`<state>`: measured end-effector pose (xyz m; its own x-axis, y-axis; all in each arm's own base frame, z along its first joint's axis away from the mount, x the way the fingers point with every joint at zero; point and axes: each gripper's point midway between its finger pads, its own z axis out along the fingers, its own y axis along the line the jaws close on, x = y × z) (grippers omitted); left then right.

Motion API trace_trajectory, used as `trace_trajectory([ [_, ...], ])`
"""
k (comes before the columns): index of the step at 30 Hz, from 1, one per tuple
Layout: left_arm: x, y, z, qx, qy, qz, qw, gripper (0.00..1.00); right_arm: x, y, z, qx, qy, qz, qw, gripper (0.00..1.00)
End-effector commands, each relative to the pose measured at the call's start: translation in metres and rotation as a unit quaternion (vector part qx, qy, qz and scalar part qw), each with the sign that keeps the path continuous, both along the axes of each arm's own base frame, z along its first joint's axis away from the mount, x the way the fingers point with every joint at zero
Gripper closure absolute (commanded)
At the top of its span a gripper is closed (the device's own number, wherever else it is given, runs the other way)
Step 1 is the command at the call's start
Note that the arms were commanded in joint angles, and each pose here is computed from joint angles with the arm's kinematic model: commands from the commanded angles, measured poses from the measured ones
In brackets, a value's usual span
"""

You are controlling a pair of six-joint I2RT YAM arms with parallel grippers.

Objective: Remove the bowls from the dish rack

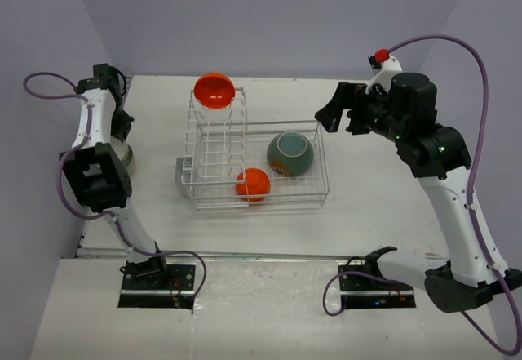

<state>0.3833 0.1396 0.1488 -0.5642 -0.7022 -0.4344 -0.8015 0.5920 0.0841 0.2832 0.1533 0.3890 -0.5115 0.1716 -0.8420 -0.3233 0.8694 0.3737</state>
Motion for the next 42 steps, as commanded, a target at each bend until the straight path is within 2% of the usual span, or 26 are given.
trace_trajectory([
  [1,0.008,0.024,0.011,0.039,-0.03,0.008,0.999,1.0,0.0,-0.002,0.009,0.002,-0.017,-0.008,1.0,0.01],
  [14,-0.001,0.028,-0.019,0.04,0.014,0.007,0.999,1.0,-0.001,-0.003,0.012,0.012,-0.018,-0.015,1.0,0.01],
  [22,0.005,0.033,-0.02,0.039,0.012,0.003,0.999,1.0,-0.006,-0.004,0.01,0.02,-0.014,-0.017,1.0,0.01],
  [25,0.011,0.032,-0.014,0.034,-0.008,0.001,0.999,0.86,-0.008,-0.004,0.009,0.025,-0.012,-0.018,0.999,0.01],
  [27,0.012,0.032,-0.013,0.03,-0.013,0.002,0.999,0.71,-0.009,-0.004,0.008,0.026,-0.009,-0.019,0.999,0.01],
  [29,0.017,0.029,-0.009,0.024,-0.027,0.003,0.999,0.61,-0.011,-0.004,0.007,0.026,-0.006,-0.016,0.999,0.01],
  [31,0.021,0.026,-0.006,0.016,-0.039,0.003,0.999,0.55,-0.012,-0.004,0.007,0.026,-0.006,-0.016,1.0,0.01],
  [36,0.033,0.02,0.02,0.002,-0.089,0.001,0.996,0.55,-0.01,-0.007,0.008,0.015,-0.007,-0.023,1.0,0.01],
  [39,0.045,0.013,0.056,-0.011,-0.147,-0.001,0.989,0.54,-0.009,-0.008,0.01,0.011,-0.01,-0.023,1.0,0.01],
  [42,0.059,-0.006,0.102,-0.048,-0.227,-0.018,0.973,0.54,-0.008,-0.012,0.01,0.002,-0.005,-0.036,0.999,0.01],
])
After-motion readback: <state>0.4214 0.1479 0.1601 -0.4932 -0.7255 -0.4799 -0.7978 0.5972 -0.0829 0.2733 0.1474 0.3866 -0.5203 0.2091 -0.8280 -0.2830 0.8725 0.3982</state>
